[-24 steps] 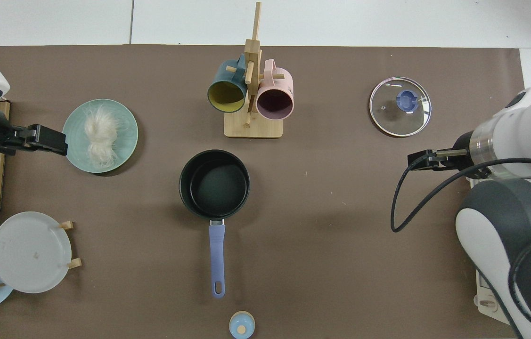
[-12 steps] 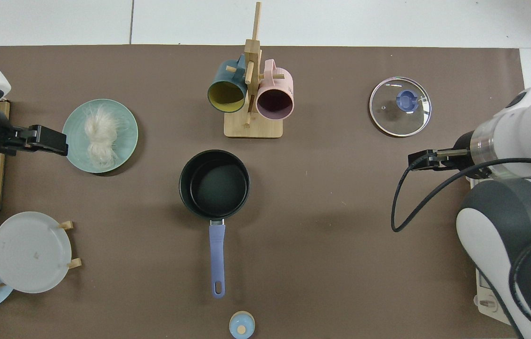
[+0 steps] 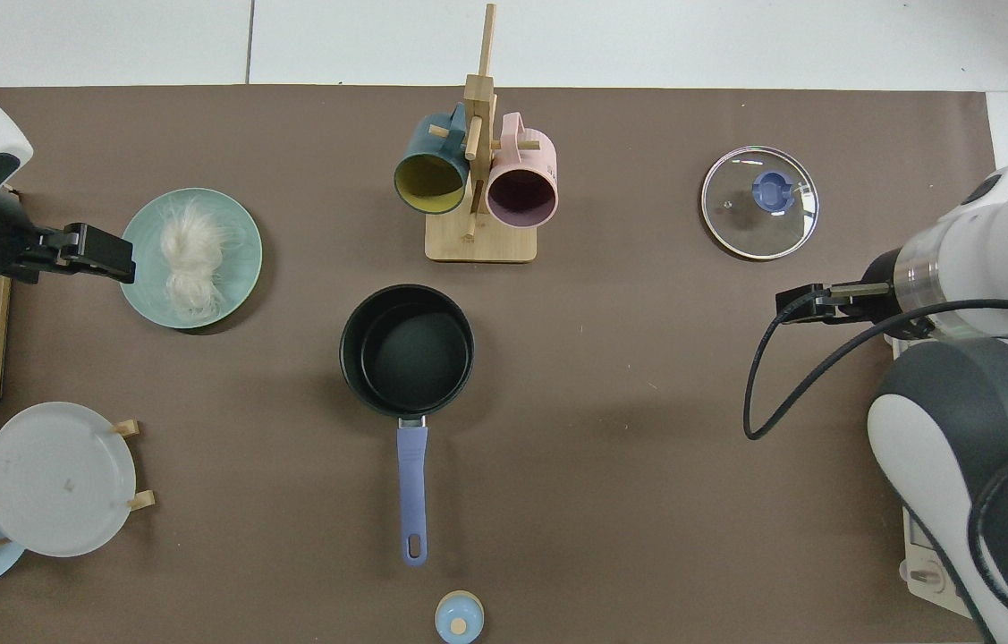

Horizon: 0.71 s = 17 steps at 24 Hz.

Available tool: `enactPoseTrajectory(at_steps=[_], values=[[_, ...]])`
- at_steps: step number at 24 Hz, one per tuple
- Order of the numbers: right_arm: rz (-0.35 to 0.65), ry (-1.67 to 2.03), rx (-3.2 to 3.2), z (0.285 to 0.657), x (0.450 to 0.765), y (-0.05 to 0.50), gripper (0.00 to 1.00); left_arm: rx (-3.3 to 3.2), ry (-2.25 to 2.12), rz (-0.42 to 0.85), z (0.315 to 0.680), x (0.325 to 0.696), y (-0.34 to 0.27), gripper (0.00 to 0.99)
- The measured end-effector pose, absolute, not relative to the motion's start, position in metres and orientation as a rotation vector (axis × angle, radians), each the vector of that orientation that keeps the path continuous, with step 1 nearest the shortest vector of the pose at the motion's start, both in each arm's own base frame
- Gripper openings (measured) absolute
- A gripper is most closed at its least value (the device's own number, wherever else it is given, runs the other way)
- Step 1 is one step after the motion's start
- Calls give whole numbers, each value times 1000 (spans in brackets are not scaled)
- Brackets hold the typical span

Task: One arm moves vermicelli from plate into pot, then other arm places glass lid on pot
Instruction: 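Move the left gripper toward the white vermicelli on the blue plate, then grasp the vermicelli with the left gripper while the right gripper reaches the lid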

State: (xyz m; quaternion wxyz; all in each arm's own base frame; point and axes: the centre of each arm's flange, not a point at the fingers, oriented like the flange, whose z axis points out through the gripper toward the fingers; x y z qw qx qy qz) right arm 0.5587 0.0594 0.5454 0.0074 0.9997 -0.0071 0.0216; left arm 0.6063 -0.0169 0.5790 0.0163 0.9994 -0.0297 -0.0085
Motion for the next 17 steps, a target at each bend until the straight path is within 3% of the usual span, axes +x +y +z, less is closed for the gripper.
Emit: enactPoseTrajectory(at_steps=[5, 11, 17], values=[[69, -26, 3126, 545, 559, 58, 996, 3112, -82, -12, 554, 629, -15, 991], [140, -57, 3128, 546, 568, 47, 996, 3117, -76, 57, 518, 656, -15, 991], [140, -126, 3123, 528, 603, 20, 991, 3121, -73, 77, 480, 676, -15, 991]])
